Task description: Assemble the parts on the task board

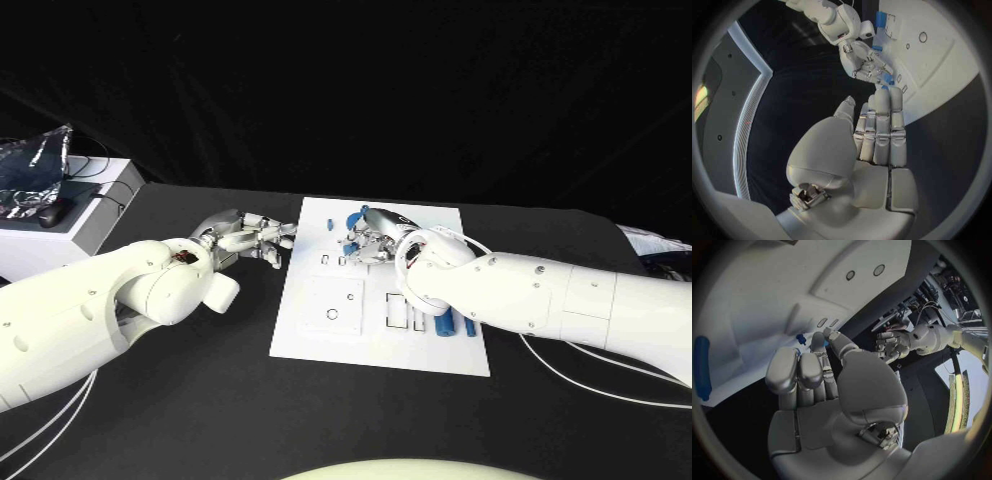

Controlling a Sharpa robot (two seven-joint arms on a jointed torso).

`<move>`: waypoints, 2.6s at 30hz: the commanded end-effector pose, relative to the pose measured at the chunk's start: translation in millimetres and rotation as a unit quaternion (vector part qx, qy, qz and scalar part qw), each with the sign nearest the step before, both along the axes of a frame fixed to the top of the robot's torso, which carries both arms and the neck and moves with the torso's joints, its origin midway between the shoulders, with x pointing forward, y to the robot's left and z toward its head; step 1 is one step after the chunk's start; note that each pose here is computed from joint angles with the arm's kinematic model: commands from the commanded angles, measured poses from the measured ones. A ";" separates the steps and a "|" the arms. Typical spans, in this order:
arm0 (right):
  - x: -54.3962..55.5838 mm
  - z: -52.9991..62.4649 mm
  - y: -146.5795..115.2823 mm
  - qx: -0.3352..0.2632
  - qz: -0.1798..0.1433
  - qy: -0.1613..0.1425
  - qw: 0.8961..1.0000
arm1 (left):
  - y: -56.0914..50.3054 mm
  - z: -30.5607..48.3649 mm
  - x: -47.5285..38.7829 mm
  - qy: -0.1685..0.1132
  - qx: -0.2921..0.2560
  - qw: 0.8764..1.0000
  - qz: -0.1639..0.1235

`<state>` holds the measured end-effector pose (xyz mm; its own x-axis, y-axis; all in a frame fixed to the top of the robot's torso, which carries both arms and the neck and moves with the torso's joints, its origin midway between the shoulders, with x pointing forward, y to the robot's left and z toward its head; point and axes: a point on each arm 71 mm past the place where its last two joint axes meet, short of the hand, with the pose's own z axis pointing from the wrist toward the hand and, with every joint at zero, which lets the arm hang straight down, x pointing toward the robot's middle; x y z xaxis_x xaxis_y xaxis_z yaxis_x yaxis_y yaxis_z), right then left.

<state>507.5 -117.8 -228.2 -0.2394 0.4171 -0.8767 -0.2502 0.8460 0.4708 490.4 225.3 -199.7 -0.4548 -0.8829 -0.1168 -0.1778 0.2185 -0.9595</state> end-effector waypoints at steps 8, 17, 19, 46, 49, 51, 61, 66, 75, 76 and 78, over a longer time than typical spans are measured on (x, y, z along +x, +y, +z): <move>-3.2 2.9 -7.5 0.065 0.025 -0.007 0.998 | 0.2 0.6 -0.4 0.000 -0.003 1.000 -0.003; -4.3 0.9 -13.0 0.069 0.026 -0.002 0.997 | 0.7 0.3 -0.4 0.001 -0.002 1.000 -0.003; -4.5 0.3 -14.0 0.068 0.026 0.000 0.997 | 0.8 0.2 -0.4 0.001 -0.002 1.000 -0.003; -6.8 -5.6 -20.1 0.063 0.021 0.005 0.998 | 1.1 -1.2 -0.1 0.005 -0.001 1.000 -0.004; -7.4 -6.0 -22.7 0.062 0.018 -0.004 0.998 | 1.1 -1.7 -0.2 0.005 -0.001 1.000 -0.004; -8.2 -6.8 -23.9 0.060 0.018 -0.007 0.998 | 1.1 -2.1 -0.4 0.006 -0.001 1.000 -0.004; -14.3 -9.4 -31.0 0.057 0.019 -0.028 0.998 | 2.0 -4.4 -1.1 0.008 -0.001 1.000 -0.003; -17.2 -8.8 -32.7 0.059 0.021 -0.041 0.997 | 2.3 -5.1 -1.4 0.008 0.000 1.000 -0.003; -18.7 -9.7 -36.0 0.048 0.013 -0.055 0.997 | 2.8 -6.3 -1.8 0.012 0.001 1.000 -0.004; -18.5 -10.1 -36.3 0.046 0.012 -0.055 0.997 | 2.8 -6.3 -1.8 0.012 0.001 1.000 -0.004; -18.1 -11.1 -36.9 0.043 0.010 -0.054 0.998 | 2.9 -6.4 -1.9 0.012 0.001 1.000 -0.004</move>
